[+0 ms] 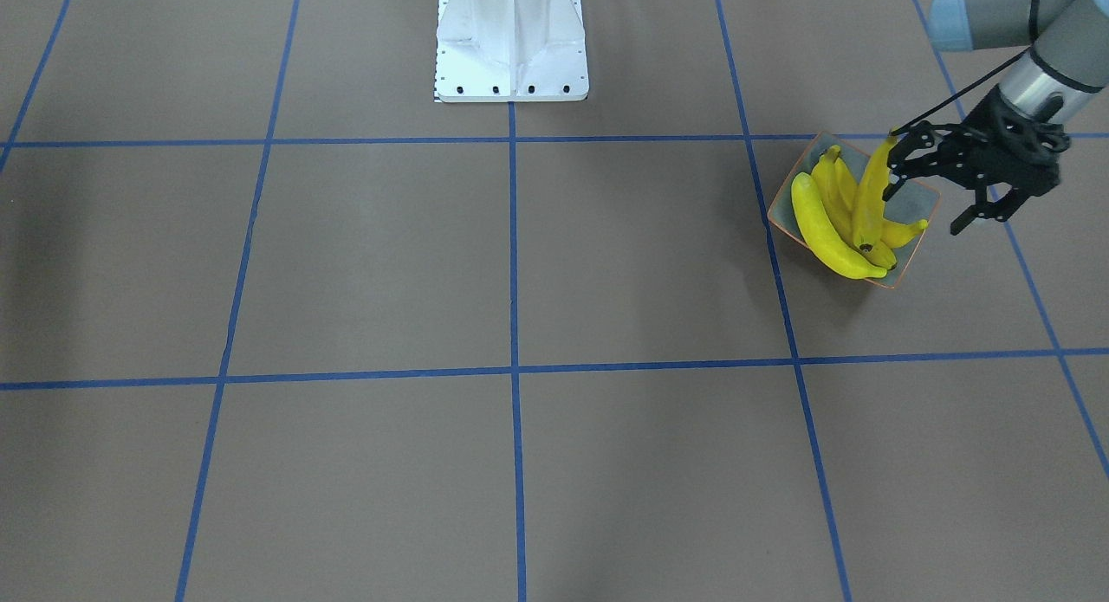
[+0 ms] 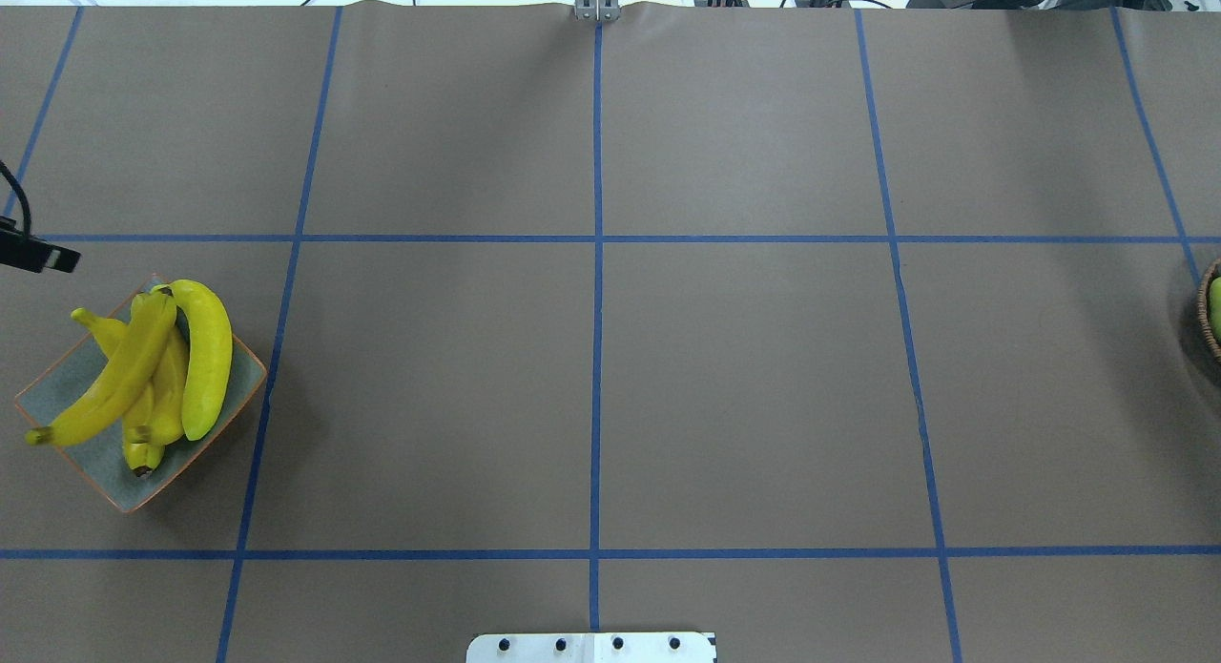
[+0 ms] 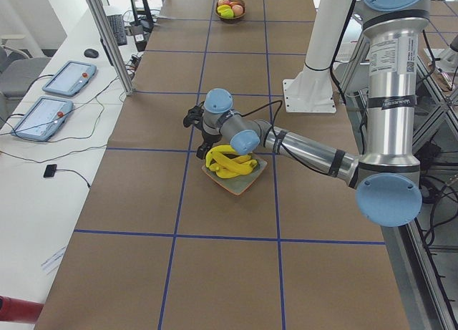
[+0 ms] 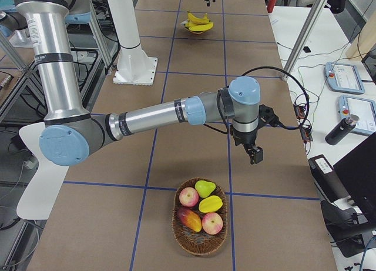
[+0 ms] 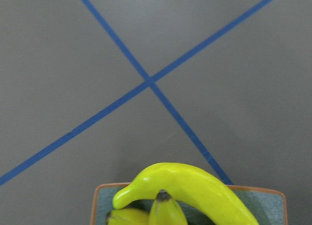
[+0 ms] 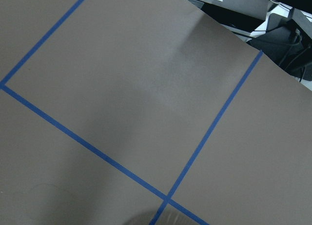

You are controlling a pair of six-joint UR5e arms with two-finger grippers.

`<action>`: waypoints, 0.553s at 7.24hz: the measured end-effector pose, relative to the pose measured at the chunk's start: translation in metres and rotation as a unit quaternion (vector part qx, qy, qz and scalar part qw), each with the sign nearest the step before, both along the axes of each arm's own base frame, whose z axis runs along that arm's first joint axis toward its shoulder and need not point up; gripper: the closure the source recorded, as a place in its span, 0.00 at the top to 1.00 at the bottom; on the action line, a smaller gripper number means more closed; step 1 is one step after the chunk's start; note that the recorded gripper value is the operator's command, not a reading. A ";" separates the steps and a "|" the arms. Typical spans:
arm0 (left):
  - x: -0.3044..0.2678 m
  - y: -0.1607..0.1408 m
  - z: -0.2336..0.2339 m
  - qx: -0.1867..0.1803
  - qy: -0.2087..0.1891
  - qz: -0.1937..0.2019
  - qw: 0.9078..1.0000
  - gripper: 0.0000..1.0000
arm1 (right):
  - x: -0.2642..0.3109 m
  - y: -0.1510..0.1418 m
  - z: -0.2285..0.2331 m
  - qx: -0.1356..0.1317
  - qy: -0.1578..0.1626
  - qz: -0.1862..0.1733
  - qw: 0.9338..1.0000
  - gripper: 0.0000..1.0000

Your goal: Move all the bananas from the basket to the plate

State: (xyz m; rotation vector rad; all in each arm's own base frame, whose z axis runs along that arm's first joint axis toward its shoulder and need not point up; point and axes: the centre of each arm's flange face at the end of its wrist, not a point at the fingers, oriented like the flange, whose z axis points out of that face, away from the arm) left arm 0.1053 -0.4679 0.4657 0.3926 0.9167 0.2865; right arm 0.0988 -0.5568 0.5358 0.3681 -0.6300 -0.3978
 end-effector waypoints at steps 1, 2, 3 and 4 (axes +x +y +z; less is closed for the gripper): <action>-0.039 -0.009 0.018 -0.009 -0.010 -0.019 1.000 1.00 | 0.011 0.011 0.025 -0.023 -0.001 0.010 1.000 1.00; -0.079 -0.015 0.041 -0.008 -0.033 -0.024 0.999 1.00 | 0.017 0.021 0.042 -0.038 -0.002 0.017 0.999 1.00; -0.118 -0.017 0.061 -0.016 -0.061 -0.026 0.998 1.00 | 0.020 0.027 0.052 -0.050 -0.003 0.021 0.999 1.00; -0.144 -0.014 0.079 -0.038 -0.089 -0.028 0.995 1.00 | 0.021 0.030 0.060 -0.062 -0.005 0.025 0.998 1.00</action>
